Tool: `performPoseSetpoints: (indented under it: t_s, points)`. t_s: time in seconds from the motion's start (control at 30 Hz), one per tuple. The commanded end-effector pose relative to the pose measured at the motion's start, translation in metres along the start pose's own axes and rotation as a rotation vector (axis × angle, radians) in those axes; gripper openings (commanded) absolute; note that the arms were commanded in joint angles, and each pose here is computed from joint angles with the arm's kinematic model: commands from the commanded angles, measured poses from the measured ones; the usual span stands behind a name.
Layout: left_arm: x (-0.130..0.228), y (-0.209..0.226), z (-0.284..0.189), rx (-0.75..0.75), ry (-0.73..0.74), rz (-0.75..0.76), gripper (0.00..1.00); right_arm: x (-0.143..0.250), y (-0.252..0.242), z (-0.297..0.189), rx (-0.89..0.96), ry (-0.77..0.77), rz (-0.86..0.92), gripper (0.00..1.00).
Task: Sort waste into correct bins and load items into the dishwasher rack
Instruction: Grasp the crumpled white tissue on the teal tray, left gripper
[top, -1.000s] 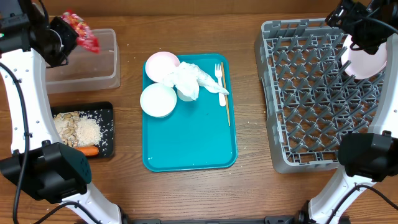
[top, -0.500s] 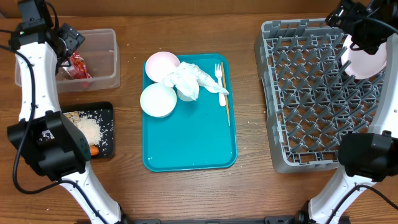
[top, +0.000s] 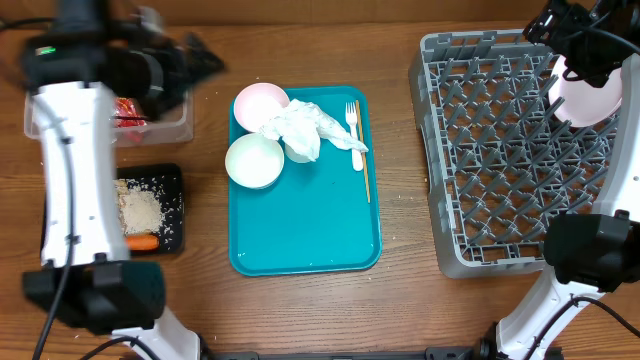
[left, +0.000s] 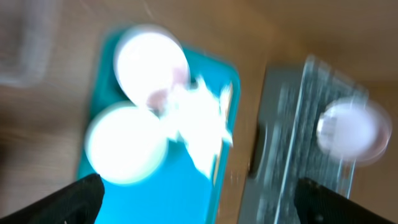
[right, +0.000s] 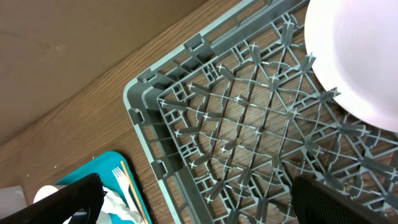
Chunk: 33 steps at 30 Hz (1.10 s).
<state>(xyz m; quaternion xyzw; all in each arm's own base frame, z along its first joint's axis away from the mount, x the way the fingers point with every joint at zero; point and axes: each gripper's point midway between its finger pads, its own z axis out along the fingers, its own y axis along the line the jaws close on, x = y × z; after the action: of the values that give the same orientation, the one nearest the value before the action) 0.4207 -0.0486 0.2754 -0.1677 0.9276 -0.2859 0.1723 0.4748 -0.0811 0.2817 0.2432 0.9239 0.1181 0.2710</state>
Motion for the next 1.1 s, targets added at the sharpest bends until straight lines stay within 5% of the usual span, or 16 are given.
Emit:
performPoseSetpoints:
  t_s: [0.0,0.17,0.37,0.7,1.07]
  points:
    - [0.050,-0.007,0.054,-0.161,0.175,0.097,1.00,-0.002,-0.001,0.000,0.002,-0.008,0.002,1.00]
    - [0.075,-0.009,0.111,-0.303,0.252,0.167,1.00,-0.002,-0.001,0.000,0.002,-0.008,0.002,1.00]
    - [0.048,0.045,0.130,-0.369,0.274,0.059,1.00,-0.002,-0.001,0.000,0.002,-0.008,0.002,1.00]
    - [0.044,0.030,0.165,-0.074,0.371,0.017,1.00,-0.002,-0.001,0.000,0.002,-0.008,0.002,1.00]
    - [0.045,0.034,0.202,-0.051,0.387,0.041,0.98,-0.002,-0.001,0.000,0.002,-0.008,0.002,1.00]
